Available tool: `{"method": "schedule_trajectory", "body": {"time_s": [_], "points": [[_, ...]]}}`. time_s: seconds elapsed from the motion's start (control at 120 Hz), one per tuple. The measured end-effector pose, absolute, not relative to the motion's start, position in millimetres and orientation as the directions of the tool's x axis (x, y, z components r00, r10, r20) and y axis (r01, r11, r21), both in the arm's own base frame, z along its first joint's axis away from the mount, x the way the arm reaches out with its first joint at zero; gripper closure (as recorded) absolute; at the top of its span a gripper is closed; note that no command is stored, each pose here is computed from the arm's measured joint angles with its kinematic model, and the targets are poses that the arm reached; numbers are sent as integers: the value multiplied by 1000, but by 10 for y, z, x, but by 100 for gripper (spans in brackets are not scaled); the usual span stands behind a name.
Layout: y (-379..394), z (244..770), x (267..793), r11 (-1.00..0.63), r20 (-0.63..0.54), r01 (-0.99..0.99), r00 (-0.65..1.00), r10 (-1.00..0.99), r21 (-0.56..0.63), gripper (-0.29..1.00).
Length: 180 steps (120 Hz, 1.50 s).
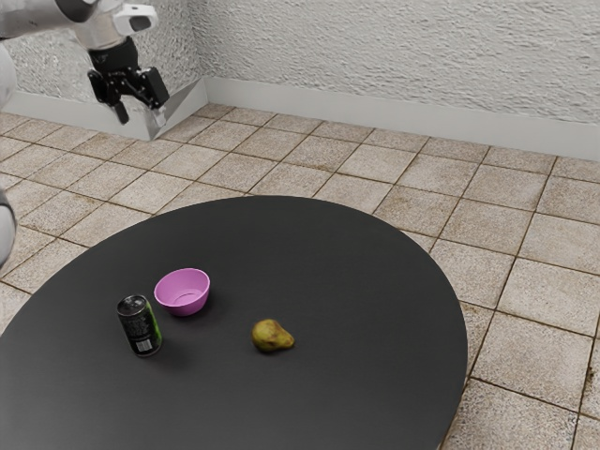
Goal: Place the pear in the bowl.
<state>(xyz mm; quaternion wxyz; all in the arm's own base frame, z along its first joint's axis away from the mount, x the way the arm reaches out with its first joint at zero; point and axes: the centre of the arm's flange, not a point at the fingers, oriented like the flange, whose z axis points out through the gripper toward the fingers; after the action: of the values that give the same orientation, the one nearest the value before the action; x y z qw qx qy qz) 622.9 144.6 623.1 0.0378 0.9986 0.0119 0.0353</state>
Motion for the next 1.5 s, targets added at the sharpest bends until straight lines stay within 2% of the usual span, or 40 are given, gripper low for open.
{"method": "schedule_trajectory", "body": {"time_s": [0.167,0.267,0.3,0.333,0.433,0.65,0.892,1.058,1.3,1.392,1.5], "points": [[1134,6408,6161,-994,48,-58,997,-54,92,0],[1450,5642,5960,-989,-63,10,998,0,150,0],[1464,5542,5927,-990,-75,18,997,7,143,0],[1411,5673,5937,-993,-45,-1,999,-6,120,0],[718,5930,6124,-989,10,-148,989,-148,24,0],[-903,5872,6156,-910,27,-413,910,-414,-27,0],[-1723,4574,6335,-886,-88,-464,883,-460,-21,0],[-1846,4024,6374,-876,-115,-482,872,-476,-24,0],[-1677,4110,6476,-756,-68,-653,757,-650,-42,0],[-1481,3856,6434,-705,-112,-710,700,-705,-4,0],[-1509,3806,6399,-608,-100,-792,602,-792,44,0]]}}
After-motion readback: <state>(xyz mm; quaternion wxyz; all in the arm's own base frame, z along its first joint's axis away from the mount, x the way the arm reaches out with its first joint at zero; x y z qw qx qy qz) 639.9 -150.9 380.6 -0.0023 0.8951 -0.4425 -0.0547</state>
